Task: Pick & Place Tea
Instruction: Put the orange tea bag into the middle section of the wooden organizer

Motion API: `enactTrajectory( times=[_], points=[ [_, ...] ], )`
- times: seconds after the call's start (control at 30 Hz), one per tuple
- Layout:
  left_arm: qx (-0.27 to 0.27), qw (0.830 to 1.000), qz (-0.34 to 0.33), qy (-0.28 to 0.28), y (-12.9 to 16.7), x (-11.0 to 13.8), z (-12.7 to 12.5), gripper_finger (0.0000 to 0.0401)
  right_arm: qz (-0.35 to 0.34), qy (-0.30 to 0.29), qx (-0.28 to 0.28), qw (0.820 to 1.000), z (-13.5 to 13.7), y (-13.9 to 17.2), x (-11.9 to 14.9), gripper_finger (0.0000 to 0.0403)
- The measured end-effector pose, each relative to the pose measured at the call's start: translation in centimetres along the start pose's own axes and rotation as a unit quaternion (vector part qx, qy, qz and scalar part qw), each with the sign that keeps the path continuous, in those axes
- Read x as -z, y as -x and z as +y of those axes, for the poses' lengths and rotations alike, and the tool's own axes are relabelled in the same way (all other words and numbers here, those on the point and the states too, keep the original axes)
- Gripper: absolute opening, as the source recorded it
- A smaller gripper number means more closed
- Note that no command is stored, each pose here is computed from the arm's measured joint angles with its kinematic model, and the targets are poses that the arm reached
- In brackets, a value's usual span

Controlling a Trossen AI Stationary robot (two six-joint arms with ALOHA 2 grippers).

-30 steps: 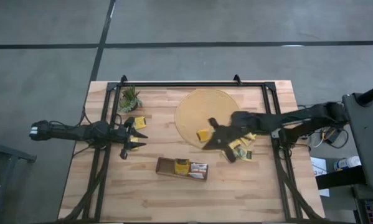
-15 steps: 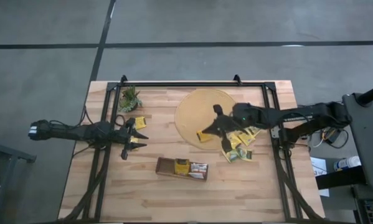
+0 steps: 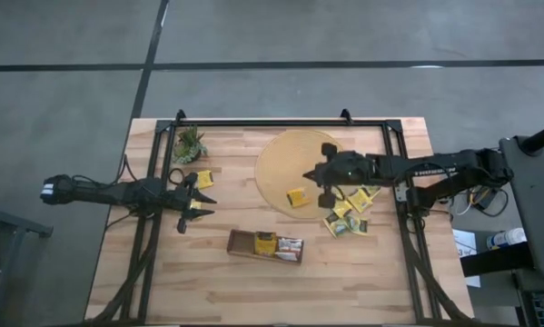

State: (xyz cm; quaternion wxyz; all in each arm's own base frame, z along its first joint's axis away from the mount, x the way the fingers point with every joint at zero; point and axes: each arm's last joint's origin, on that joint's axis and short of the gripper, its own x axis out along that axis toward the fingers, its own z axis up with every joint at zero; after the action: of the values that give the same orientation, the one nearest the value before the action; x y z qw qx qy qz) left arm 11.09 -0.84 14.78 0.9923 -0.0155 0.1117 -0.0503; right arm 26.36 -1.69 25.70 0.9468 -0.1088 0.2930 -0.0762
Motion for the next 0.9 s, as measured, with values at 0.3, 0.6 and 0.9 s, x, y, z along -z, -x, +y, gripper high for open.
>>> enactTrajectory(
  times=[0.3, 0.6, 0.9],
  points=[
    [0.000, 1.000, 0.000, 0.000, 0.0, 0.0, 0.0, 0.0139, 0.068, -0.021, -0.004, 0.997, -0.7, -0.2, 1.5, 0.0009],
    [0.000, 1.000, 0.001, 0.000, 0.0, 0.0, 0.0, 0.0139, 0.114, -0.034, -0.064, 0.991, -0.7, -2.3, 3.1, 0.0071],
    [0.000, 1.000, 0.002, 0.000, 0.0, 0.0, 0.0, 0.0139, 0.202, -0.019, -0.084, 0.975, 0.4, -7.0, 5.4, 0.0190]
  ],
)
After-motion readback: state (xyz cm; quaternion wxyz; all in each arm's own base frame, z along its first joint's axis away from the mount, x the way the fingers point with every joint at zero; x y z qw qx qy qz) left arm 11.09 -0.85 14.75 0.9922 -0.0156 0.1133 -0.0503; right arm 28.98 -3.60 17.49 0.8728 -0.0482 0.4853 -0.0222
